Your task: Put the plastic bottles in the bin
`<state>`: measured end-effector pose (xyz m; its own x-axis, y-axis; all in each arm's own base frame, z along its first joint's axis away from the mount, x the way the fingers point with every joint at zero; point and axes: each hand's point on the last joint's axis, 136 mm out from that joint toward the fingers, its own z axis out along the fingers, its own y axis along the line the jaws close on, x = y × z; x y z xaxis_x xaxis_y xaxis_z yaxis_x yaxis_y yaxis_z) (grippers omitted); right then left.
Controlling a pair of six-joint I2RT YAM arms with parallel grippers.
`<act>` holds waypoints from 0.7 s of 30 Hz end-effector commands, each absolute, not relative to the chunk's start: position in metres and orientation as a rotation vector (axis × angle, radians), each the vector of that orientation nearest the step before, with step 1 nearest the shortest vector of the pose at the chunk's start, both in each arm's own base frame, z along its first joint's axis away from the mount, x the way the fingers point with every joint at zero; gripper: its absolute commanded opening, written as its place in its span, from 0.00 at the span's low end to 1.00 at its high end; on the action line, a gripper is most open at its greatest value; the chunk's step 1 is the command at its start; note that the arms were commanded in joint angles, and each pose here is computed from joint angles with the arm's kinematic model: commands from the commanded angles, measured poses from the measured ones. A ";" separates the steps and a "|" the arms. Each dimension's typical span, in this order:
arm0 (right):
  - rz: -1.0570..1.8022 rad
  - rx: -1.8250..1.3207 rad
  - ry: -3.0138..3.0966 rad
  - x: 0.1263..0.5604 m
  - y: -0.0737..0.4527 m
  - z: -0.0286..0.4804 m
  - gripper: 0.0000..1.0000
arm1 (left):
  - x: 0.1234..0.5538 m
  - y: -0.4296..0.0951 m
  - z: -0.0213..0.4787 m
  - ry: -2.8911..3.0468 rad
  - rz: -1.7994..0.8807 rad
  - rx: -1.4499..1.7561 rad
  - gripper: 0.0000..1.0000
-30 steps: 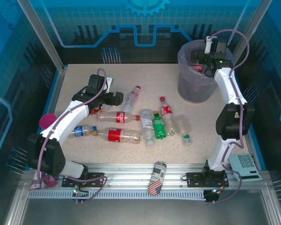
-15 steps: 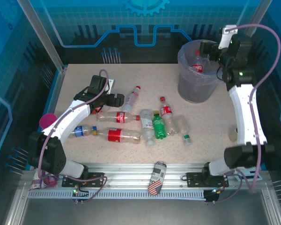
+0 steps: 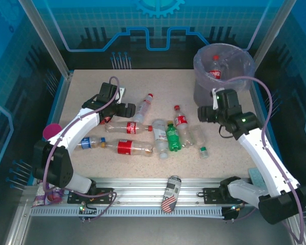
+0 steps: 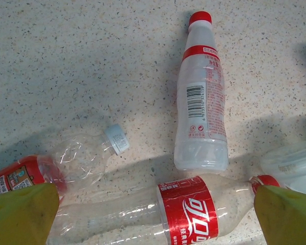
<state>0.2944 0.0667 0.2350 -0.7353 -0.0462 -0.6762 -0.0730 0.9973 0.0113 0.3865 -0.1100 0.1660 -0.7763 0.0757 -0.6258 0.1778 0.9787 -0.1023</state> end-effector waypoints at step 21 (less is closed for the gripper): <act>0.261 -0.064 2.872 0.269 0.084 0.056 0.78 | 0.384 -0.116 0.171 2.459 -0.212 0.220 0.99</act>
